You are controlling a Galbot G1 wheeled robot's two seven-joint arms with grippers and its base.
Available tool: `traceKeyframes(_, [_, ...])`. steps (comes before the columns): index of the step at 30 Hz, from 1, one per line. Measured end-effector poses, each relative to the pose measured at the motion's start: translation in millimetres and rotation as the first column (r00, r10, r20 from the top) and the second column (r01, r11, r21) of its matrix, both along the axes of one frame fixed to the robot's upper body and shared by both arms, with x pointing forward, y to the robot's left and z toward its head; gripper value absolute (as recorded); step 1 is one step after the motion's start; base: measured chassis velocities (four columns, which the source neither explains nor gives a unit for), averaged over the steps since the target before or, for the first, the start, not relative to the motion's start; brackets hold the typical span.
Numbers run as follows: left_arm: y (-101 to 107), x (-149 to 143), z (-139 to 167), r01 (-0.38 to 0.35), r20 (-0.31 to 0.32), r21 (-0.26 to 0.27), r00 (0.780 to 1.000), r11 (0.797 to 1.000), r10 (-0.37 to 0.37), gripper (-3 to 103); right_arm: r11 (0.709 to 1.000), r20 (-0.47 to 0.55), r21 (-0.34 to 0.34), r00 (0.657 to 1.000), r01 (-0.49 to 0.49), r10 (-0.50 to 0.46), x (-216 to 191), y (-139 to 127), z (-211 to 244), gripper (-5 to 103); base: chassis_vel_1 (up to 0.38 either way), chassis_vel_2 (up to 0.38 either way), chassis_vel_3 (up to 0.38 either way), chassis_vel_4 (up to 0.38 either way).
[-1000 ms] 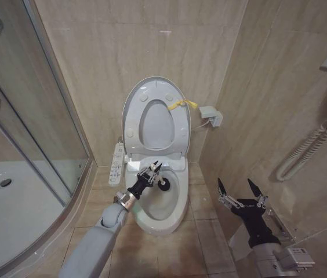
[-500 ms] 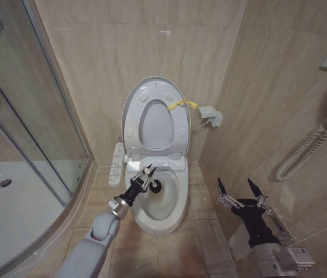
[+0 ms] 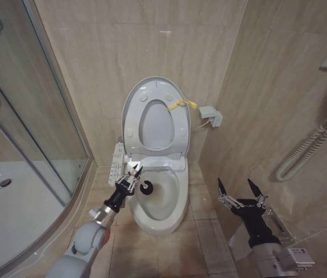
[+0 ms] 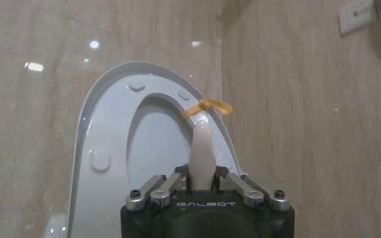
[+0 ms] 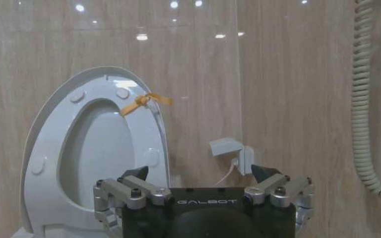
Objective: Open the toilet lid, clean the toilet bowl with a toilet brush, close the toilet lid, and flush.
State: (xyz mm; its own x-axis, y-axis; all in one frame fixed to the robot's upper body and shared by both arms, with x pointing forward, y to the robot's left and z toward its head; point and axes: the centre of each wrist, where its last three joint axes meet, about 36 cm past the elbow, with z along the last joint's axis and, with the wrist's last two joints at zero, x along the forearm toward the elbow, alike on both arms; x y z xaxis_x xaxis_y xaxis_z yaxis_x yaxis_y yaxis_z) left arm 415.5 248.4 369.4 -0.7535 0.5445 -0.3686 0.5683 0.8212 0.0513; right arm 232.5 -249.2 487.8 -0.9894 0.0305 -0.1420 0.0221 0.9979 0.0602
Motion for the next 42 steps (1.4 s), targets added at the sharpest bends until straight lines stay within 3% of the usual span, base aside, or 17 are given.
traceKeyframes(8, [10, -17, 1, -0.017, -0.009, -0.028, 1.0, 0.999, 0.017, 22, 1.0, 0.0, 0.0, 1.0, 0.0, 0.0, 0, 0, 0, 100, 0.0, 0.0, 0.0, 0.0])
traceKeyframes(16, [27, -39, 26, -0.014, 0.117, -0.06, 0.993, 0.998, 0.021, 22, 1.0, 0.0, 0.0, 1.0, 0.0, 0.0, 0, 0, 0, 100, 0.0, 0.0, 0.0, 0.0])
traceKeyframes(21, [26, -63, 44, -0.072, 0.117, -0.103, 0.99, 0.992, 0.084, 22, 1.0, 0.0, 0.0, 1.0, 0.0, 0.0, 0, 0, 0, 100, 0.0, 0.0, 0.0, 0.0])
traceKeyframes(24, [26, -93, 59, -0.205, 0.093, -0.122, 0.972, 0.971, 0.217, 22, 1.0, 0.0, 0.0, 1.0, 0.0, 0.0, 0, 0, 0, 100, 0.0, 0.0, 0.0, 0.0])
traceKeyframes(26, [27, -104, 62, -0.243, 0.096, -0.105, 0.963, 0.964, 0.253, 22, 1.0, 0.0, 0.0, 1.0, 0.0, 0.0, 0, 0, 0, 100, 0.0, 0.0, 0.0, 0.0])
traceKeyframes(29, [27, -144, 70, -0.361, 0.081, -0.063, 0.928, 0.931, 0.365, 22, 1.0, 0.0, 0.0, 1.0, 0.0, 0.0, 0, 0, 0, 100, 0.0, 0.0, 0.0, 0.0])
traceKeyframes(31, [25, -154, 71, -0.389, 0.067, -0.059, 0.917, 0.919, 0.392, 22, 1.0, 0.0, 0.0, 1.0, 0.0, 0.0, 0, 0, 0, 100, 0.0, 0.0, 0.0, 0.0])
traceKeyframes(34, [9, -184, 72, -0.478, -0.014, -0.058, 0.878, 0.876, 0.478, 22, 1.0, 0.0, 0.0, 1.0, 0.0, 0.0, 0, 0, 0, 100, 0.0, 0.0, 0.0, 0.0])
traceKeyframes(35, [9, -184, 72, -0.478, -0.014, -0.058, 0.878, 0.876, 0.478, 22, 1.0, 0.0, 0.0, 1.0, 0.0, 0.0, 0, 0, 0, 100, 0.0, 0.0, 0.0, 0.0])
traceKeyframes(38, [2, -186, 40, -0.52, -0.093, -0.014, 0.851, 0.854, 0.517, 22, 1.0, 0.0, 0.0, 1.0, 0.0, 0.0, 0, 0, 0, 100, 0.0, 0.0, 0.0, 0.0])
traceKeyframes(39, [8, -185, 20, -0.547, -0.12, 0.011, 0.831, 0.837, 0.544, 22, 1.0, 0.0, 0.0, 1.0, 0.0, 0.0, 0, 0, 0, 100, 0.0, 0.0, 0.0, 0.0])
traceKeyframes(40, [8, -185, 20, -0.547, -0.12, 0.011, 0.831, 0.837, 0.544, 22, 1.0, 0.0, 0.0, 1.0, 0.0, 0.0, 0, 0, 0, 100, 0.0, 0.0, 0.0, 0.0])
traceKeyframes(42, [23, -181, -11, -0.586, -0.139, 0.035, 0.799, 0.81, 0.585, 22, 1.0, 0.0, 0.0, 1.0, 0.0, 0.0, 0, 0, 0, 100, 0.0, 0.0, 0.0, 0.0])
